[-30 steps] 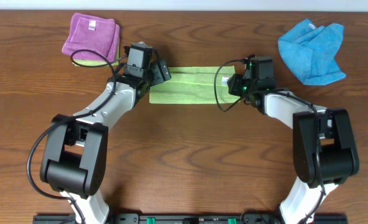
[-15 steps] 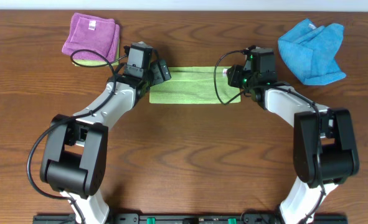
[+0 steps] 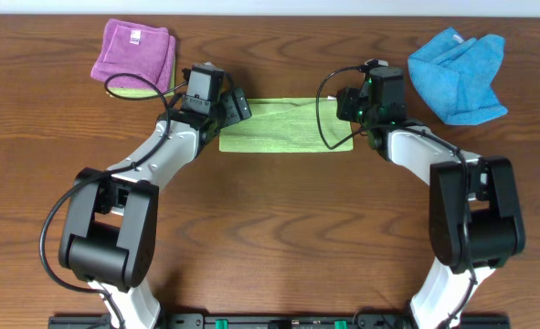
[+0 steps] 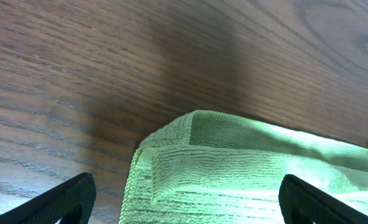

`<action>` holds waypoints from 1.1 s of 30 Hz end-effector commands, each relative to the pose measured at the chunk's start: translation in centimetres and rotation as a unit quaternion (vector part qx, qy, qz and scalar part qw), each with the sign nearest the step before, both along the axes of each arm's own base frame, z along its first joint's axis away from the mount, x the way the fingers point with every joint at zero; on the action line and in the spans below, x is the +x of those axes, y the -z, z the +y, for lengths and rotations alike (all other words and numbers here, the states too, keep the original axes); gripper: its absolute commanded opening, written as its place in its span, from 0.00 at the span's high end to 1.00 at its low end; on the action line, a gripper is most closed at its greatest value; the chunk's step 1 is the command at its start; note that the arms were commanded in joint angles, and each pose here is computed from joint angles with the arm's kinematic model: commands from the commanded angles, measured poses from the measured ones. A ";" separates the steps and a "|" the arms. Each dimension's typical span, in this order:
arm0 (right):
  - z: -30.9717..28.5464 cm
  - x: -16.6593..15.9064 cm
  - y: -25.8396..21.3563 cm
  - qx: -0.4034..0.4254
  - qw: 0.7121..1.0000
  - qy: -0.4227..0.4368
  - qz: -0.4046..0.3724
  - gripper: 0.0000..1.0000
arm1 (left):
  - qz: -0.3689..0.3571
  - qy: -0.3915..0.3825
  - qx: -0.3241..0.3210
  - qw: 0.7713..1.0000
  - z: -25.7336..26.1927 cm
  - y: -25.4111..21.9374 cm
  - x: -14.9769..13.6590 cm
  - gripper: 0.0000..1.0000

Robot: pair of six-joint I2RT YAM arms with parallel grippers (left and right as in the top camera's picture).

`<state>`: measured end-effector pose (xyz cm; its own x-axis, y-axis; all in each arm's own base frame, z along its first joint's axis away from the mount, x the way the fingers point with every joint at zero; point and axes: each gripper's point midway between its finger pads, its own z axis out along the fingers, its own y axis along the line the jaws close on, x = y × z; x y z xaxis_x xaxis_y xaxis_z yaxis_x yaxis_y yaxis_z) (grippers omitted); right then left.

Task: Fold the cloth
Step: 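Lower the folded edge onto the cloth and release both grippers, then grasp the folded strip's left and right ends with both grippers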

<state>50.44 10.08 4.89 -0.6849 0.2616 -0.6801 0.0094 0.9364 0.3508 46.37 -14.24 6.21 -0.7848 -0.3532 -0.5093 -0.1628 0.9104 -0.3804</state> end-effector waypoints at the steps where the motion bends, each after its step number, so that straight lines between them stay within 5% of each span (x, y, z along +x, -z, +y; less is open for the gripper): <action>1: 0.2 0.6 -0.1 -0.009 1.000 -0.001 -0.006 0.62 | 0.001 0.004 -0.009 1.000 -0.4 -0.1 0.3 0.05; 33: 0.2 0.5 0.3 -0.001 1.000 0.005 -0.001 0.67 | 0.018 -0.061 -0.114 0.991 -2.5 1.6 1.6 0.04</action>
<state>50.57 10.02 4.44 -0.6841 0.2634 -0.6802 0.0138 0.9370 0.3489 47.15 -16.54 3.67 -0.7654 -0.5201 -0.3791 -0.2774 0.7981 -0.5348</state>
